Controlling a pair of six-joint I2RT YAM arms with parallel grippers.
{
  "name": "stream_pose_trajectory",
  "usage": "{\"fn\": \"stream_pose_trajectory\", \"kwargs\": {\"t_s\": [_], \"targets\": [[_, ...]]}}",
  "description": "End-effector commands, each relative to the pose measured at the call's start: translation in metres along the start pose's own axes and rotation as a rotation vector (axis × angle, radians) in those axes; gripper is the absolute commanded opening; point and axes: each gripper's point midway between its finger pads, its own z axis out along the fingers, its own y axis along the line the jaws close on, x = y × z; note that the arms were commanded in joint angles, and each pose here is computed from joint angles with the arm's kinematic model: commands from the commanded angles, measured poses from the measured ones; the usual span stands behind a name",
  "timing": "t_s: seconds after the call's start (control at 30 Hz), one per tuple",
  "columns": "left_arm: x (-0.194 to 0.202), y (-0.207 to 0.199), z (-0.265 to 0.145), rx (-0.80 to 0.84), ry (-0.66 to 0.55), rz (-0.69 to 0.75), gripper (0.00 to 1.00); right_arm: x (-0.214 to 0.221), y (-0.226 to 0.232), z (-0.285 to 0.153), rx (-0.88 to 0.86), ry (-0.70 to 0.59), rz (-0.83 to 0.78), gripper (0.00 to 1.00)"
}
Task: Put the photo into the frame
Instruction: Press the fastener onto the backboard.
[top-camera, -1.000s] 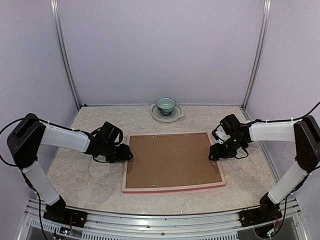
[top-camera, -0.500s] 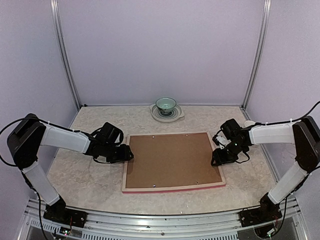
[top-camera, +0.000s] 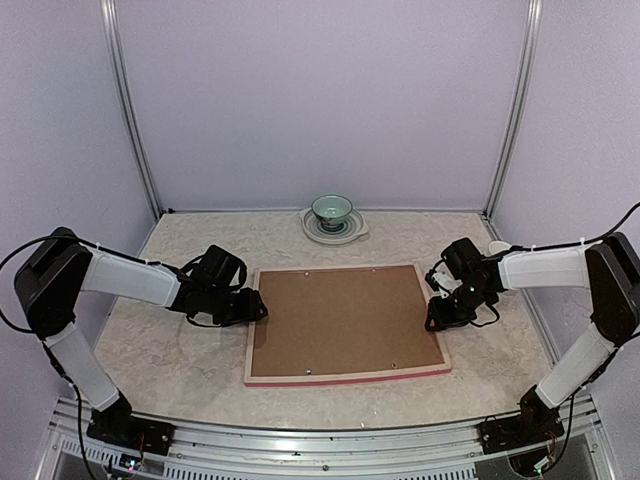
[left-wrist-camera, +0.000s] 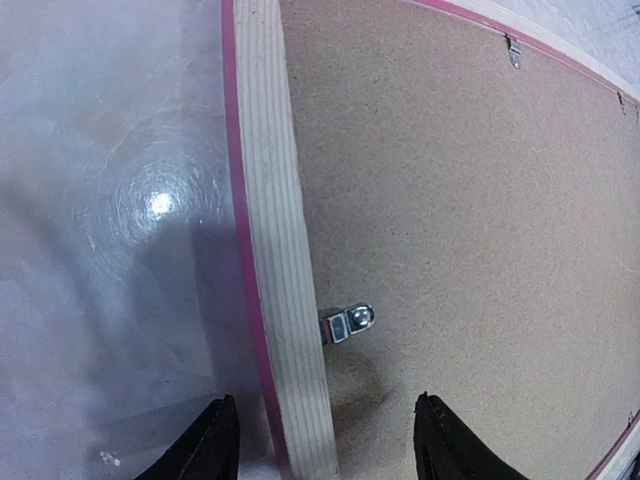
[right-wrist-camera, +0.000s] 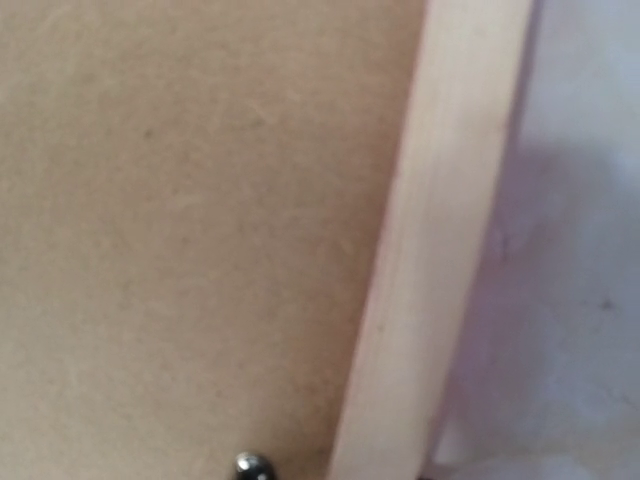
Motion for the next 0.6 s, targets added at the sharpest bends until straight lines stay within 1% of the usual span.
{"fn": "stream_pose_trajectory", "kwargs": {"t_s": [0.0,0.17,0.57], "targets": [[0.0260,0.0114,0.0040,-0.027,0.075,-0.006,0.60,0.0089,-0.0065,0.0053,0.021,0.021,0.007,0.33],[0.0266,0.0122,0.0033,-0.027,0.075,-0.006,0.60,0.0068,-0.0075,0.0046,0.029,0.016,0.008,0.30],[0.0277,0.0129,0.0030,-0.027,0.074,-0.008,0.60,-0.0006,-0.0075,0.0024,0.037,0.002,0.009,0.29]]}}
